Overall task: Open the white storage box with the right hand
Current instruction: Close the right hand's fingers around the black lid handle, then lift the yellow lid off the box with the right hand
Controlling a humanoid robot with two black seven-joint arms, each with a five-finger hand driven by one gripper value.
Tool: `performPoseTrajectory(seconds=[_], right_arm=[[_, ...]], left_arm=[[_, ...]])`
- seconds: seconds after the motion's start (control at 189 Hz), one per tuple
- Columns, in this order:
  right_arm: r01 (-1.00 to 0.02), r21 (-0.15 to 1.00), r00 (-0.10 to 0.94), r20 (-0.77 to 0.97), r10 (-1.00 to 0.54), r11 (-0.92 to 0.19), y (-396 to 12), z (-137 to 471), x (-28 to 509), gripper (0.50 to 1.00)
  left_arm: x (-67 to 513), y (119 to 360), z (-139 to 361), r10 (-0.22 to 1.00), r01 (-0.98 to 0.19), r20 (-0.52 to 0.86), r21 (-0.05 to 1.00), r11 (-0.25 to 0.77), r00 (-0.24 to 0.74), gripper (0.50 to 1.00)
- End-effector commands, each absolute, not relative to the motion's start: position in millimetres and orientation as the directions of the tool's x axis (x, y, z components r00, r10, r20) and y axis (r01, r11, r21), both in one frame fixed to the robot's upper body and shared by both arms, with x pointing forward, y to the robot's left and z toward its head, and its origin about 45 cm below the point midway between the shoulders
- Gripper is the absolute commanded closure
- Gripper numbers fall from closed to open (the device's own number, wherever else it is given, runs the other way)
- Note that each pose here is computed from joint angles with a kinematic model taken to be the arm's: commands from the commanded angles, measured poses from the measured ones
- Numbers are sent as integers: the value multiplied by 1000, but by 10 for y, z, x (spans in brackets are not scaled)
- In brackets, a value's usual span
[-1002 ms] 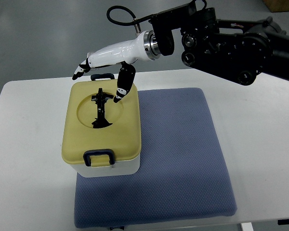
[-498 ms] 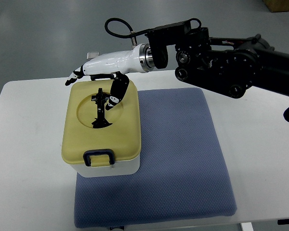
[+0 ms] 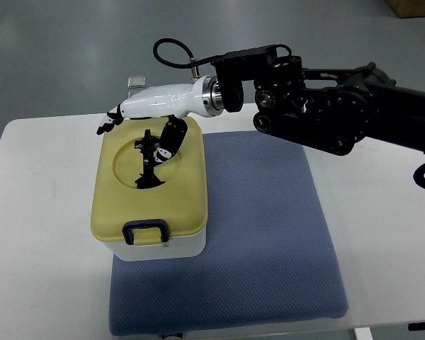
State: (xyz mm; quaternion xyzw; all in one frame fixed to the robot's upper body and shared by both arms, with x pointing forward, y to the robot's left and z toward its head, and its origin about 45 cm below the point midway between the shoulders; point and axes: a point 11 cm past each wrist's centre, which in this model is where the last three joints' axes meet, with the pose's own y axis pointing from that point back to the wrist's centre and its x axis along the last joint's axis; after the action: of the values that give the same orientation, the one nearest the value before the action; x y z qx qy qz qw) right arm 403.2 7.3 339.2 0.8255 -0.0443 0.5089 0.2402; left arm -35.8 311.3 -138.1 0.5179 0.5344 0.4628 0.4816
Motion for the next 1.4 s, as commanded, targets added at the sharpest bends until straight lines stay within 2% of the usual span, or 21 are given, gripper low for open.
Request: performPoseTrajectory(seconds=[0.0,0.064,0.117,0.122,0.143,0.477,0.483,0.652,0.986,1.22,1.395], right_arm=[[-315,343,475,864,166,-885,73,3393,4029,771],[-314,343,479,863,164,-885,69,3376,4027,811],[-314,343,479,863,164,-885,69,3376,4027,812],[-314,343,479,863,164,-885,69,3376,4027,830],[-314,343,480,862,164,-885,68,3370,4026,836],[-315,337,484,861,155,-887,65,3336,4021,861],[-317,337,484,861,154,-887,58,3337,4025,889],[-309,333,484,862,154,-891,57,3342,4019,1000],[-314,321,470,870,148,-893,32,3450,4042,1000],[-330,286,390,909,146,-900,-22,4027,4110,1000],[-341,329,414,894,174,-881,-380,4334,4149,1000]], left_arm=[[-358,3116,-1381,999,108,-35,994,35,0,500],[-358,3118,-1381,999,108,-34,994,33,0,500],[-358,3118,-1381,999,108,-34,994,33,0,500],[-358,3118,-1381,999,108,-34,994,33,0,500],[-358,3116,-1381,999,108,-35,994,35,0,500],[-358,3118,-1381,999,108,-34,994,33,0,500],[-358,3118,-1381,999,108,-34,994,33,0,500],[-358,3118,-1381,999,108,-34,994,33,0,500],[-358,3123,-1381,999,108,-32,994,32,0,500],[-358,3123,-1381,999,108,-32,994,32,0,500],[-358,3123,-1381,999,108,-32,994,32,0,500]])
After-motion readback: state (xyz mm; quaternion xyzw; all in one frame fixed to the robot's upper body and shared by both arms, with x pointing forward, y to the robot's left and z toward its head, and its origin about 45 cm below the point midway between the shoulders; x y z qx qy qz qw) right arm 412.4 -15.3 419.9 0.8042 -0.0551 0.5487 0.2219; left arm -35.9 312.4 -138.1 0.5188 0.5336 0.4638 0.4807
